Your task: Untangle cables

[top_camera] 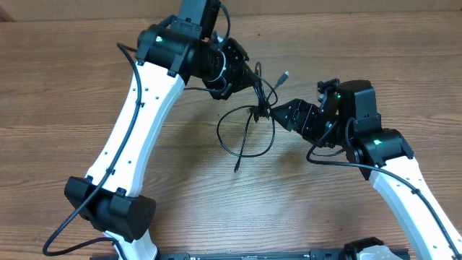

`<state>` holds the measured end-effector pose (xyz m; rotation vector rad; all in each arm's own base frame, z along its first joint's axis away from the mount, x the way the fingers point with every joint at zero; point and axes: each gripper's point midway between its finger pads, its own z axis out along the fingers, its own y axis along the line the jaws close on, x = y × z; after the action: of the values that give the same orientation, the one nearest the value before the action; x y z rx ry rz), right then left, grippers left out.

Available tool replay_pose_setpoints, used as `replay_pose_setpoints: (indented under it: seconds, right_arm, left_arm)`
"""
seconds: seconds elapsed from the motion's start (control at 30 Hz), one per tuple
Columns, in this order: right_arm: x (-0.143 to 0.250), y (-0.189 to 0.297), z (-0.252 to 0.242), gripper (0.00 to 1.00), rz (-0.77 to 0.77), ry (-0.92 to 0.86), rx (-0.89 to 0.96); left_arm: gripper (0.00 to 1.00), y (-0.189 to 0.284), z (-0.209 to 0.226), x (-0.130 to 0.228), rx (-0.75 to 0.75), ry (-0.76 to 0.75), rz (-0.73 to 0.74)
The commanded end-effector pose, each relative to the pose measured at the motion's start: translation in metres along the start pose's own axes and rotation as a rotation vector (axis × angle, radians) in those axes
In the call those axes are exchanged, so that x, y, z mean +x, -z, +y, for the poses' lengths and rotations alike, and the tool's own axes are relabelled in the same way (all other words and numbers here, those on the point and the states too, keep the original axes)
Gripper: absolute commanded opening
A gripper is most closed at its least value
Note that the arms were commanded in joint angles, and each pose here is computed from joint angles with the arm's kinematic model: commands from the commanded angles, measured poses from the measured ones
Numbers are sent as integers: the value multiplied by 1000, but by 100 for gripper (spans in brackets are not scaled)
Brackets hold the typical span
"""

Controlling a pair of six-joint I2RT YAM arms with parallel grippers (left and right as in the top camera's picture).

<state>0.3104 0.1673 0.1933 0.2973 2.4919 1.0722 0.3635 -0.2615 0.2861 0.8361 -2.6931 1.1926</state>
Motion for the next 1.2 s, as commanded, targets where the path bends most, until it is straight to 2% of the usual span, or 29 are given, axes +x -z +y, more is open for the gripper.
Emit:
replay_pose_setpoints:
  seconds: [0.0,0.23,0.37,0.57,0.67,0.73,0.83,0.9,0.97,1.03,1.13,1.17]
  right_arm:
    - [10,0,15,82,46,256,-92]
    - [22,2,25,75,89,470,-174]
    - [26,4,33,72,94,545,-226]
    - [17,0,51,86,27,636,-253]
    - [5,-6,50,92,-40,670,-178]
    - [-12,-9,42,93,-117,685,-76]
    - [-28,-7,41,93,-195,700,-22]
    - [-34,-6,44,85,-225,710,-18]
    - [-38,-5,48,68,-246,719,-27]
    - [-40,-4,50,43,-257,724,-34]
    - [-39,-4,51,20,-253,704,-40]
    - [-38,-4,51,16,-248,702,-47]
  left_arm:
    - [4,17,-8,8,44,163,34]
    - [4,19,-7,4,47,347,33]
    - [4,19,-8,4,48,357,36]
    - [4,19,-9,9,51,354,58]
    - [4,19,-13,18,64,349,117]
    - [4,20,-17,31,76,327,182]
    - [4,19,-17,37,73,305,204]
    - [4,18,-18,40,71,302,212]
    - [4,19,-19,44,75,296,234]
    - [4,19,-21,49,80,288,260]
    - [4,19,-21,50,82,277,262]
    - [4,19,-21,50,82,277,262]
